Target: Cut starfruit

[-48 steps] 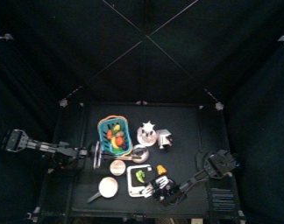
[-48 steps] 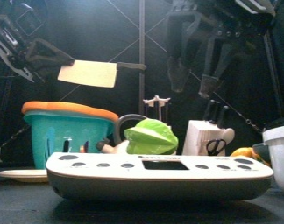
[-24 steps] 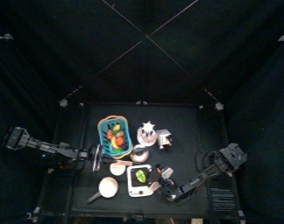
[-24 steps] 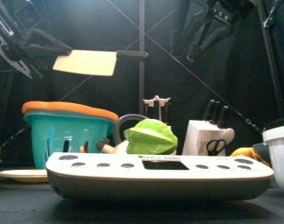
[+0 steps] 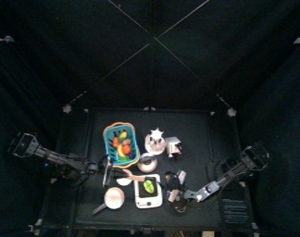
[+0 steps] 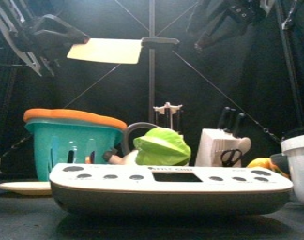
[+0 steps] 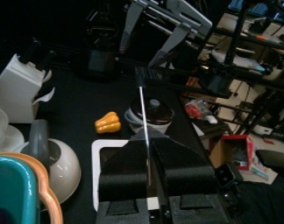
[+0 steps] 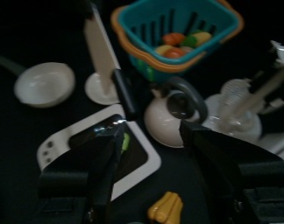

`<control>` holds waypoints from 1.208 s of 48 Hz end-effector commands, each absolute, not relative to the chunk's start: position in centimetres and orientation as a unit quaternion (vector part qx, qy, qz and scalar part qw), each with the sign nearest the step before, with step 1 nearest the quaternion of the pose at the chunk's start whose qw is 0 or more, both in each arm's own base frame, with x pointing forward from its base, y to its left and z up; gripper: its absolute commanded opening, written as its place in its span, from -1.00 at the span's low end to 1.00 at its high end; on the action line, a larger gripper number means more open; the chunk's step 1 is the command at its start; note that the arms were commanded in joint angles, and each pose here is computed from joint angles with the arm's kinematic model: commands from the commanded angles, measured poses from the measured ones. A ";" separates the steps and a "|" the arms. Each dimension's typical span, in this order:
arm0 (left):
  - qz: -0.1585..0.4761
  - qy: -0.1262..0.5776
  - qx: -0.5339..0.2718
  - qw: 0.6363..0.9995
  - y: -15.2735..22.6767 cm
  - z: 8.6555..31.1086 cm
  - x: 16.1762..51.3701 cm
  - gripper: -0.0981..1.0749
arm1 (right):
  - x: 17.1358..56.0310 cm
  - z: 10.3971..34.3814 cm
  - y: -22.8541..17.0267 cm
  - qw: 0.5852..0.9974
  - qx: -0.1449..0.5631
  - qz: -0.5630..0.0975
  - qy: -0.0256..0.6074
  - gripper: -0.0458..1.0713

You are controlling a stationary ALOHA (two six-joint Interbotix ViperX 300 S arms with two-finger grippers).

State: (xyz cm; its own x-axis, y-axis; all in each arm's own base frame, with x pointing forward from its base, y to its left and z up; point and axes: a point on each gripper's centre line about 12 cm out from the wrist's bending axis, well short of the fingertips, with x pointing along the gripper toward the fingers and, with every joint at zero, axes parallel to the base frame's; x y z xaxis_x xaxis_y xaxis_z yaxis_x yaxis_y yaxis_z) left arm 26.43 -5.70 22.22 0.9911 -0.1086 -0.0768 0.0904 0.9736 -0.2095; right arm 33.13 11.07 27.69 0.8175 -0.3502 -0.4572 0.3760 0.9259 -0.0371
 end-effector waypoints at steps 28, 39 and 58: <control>0.009 0.027 -0.063 0.998 -9.3 22.0 29.0 -0.30 | 32.4 28.5 8.2 0.970 0.094 -0.078 0.212 0.65; 0.035 0.030 -0.037 0.998 -11.1 21.9 29.4 -0.30 | 33.3 27.5 7.4 0.968 0.103 -0.064 0.220 0.65; 0.066 0.031 -0.028 0.997 -12.4 20.5 30.3 -0.32 | 34.5 24.3 8.1 0.960 0.098 -0.034 0.259 0.65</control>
State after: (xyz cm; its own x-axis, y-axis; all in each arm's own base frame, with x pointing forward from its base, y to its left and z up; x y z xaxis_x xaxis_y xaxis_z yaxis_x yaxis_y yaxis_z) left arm 29.67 -11.87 19.70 0.9877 0.1245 -0.0942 -0.1283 0.9911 -0.0357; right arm 34.04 8.00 23.72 0.8550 -0.0234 -0.5181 0.1260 0.9784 0.1637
